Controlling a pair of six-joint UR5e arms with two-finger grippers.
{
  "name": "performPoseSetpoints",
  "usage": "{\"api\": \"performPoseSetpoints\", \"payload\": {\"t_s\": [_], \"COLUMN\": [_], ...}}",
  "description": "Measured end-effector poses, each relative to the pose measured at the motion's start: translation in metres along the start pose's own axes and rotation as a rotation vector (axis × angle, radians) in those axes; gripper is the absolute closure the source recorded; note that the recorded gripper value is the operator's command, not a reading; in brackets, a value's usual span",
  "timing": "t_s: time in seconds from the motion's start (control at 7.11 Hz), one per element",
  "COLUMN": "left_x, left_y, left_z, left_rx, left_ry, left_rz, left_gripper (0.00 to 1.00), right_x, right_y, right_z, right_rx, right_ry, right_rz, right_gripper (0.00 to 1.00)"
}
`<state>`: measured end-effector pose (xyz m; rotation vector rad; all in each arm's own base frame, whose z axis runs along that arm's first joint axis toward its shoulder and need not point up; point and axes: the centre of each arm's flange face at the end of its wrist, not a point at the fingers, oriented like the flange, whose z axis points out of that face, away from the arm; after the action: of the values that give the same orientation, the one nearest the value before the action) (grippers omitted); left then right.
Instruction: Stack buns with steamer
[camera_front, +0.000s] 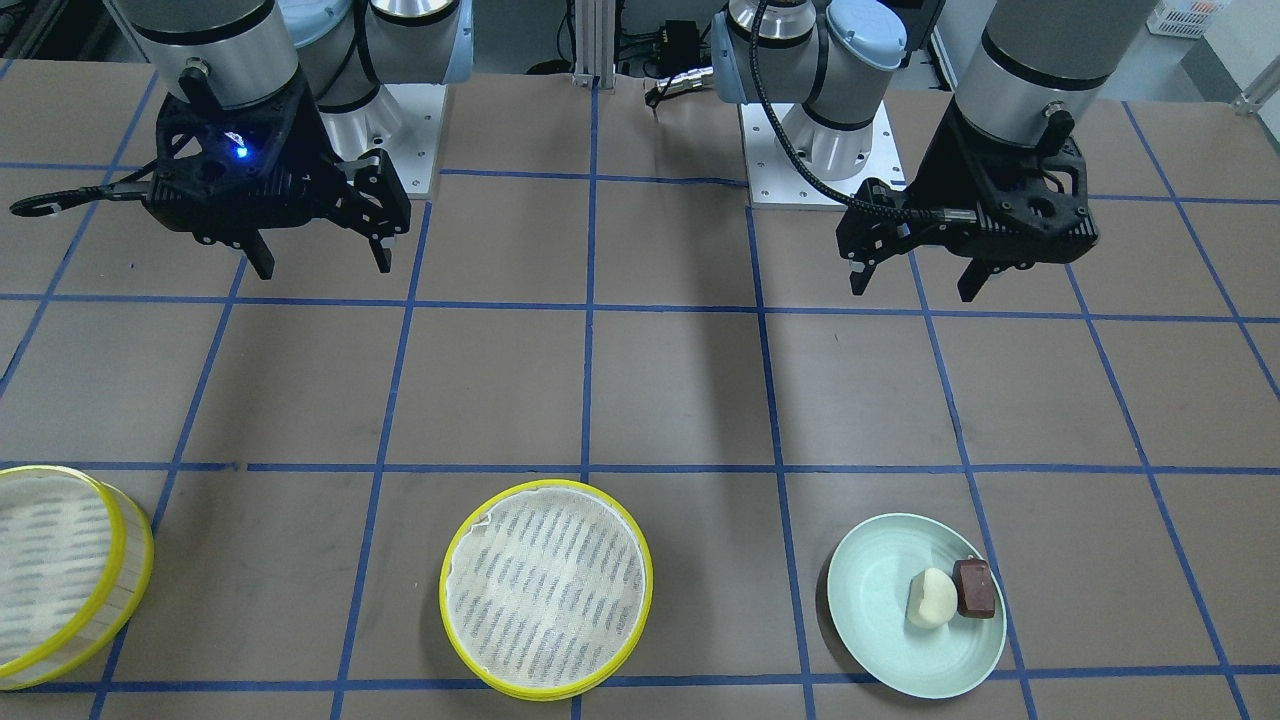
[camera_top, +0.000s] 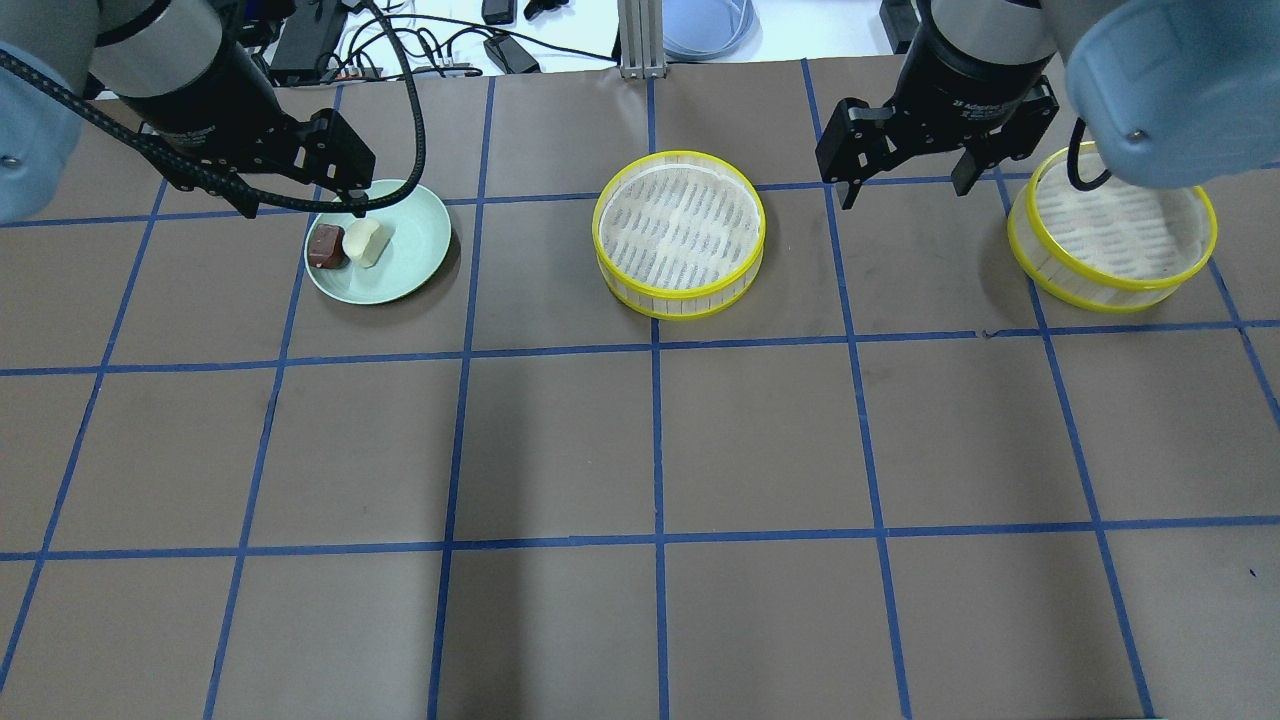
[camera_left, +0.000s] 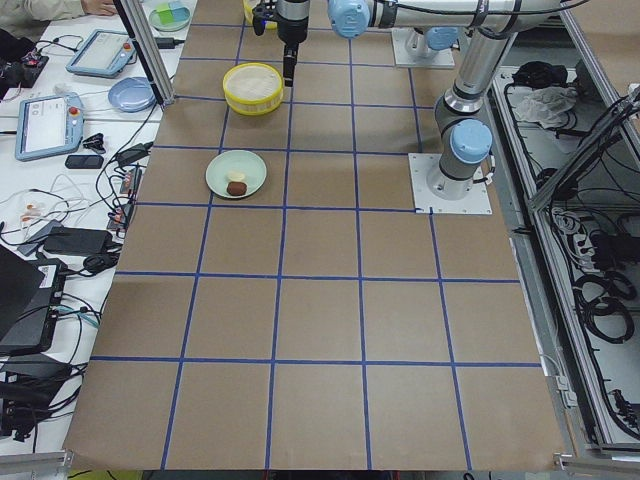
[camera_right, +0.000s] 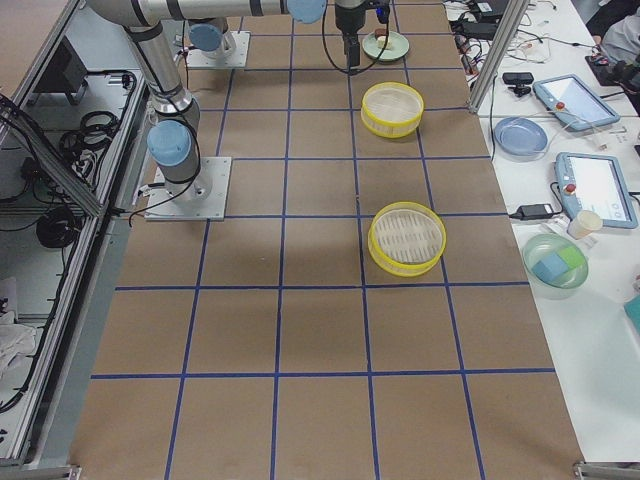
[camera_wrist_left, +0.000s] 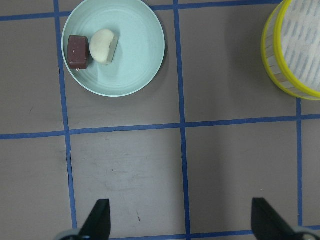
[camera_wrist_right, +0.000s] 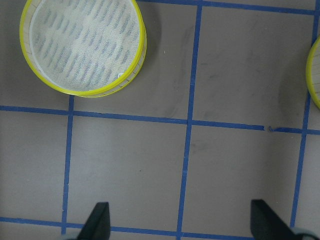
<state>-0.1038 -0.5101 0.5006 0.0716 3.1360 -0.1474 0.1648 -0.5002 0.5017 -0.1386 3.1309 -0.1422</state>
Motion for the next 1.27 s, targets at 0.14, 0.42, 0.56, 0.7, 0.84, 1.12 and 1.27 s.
{"api": "performPoseSetpoints", "payload": {"t_s": [0.14,0.42,0.56,0.7,0.84,1.12,1.27], "left_x": [0.0,-0.001,-0.003,-0.006,-0.007,-0.01,-0.014], "left_y": [0.001,0.002,0.002,0.001,0.0,-0.002,-0.008], "left_z": [0.001,0.002,0.002,0.002,-0.001,0.005,0.016], "left_rx": [-0.005,-0.013,-0.014,-0.01,-0.001,-0.008,-0.017], "left_ry": [-0.001,-0.002,-0.003,-0.004,-0.004,-0.003,-0.003], "left_rz": [0.0,-0.001,-0.005,-0.01,-0.014,-0.007,0.003], "left_gripper": [0.0,0.0,0.0,0.0,0.0,0.0,0.0], "right_x": [0.0,0.0,0.001,0.0,0.0,0.007,0.025], "right_y": [0.0,-0.001,-0.002,-0.004,-0.005,-0.011,-0.017], "right_z": [0.0,-0.001,-0.003,-0.006,-0.008,-0.007,-0.007], "right_rx": [0.001,0.01,0.022,0.042,0.059,0.067,0.07], "right_ry": [0.002,0.006,0.007,0.004,-0.003,-0.019,-0.017], "right_rz": [0.0,0.002,0.003,0.002,0.001,0.016,0.044], "right_gripper": [0.0,0.0,0.0,0.0,0.0,0.0,0.0]}}
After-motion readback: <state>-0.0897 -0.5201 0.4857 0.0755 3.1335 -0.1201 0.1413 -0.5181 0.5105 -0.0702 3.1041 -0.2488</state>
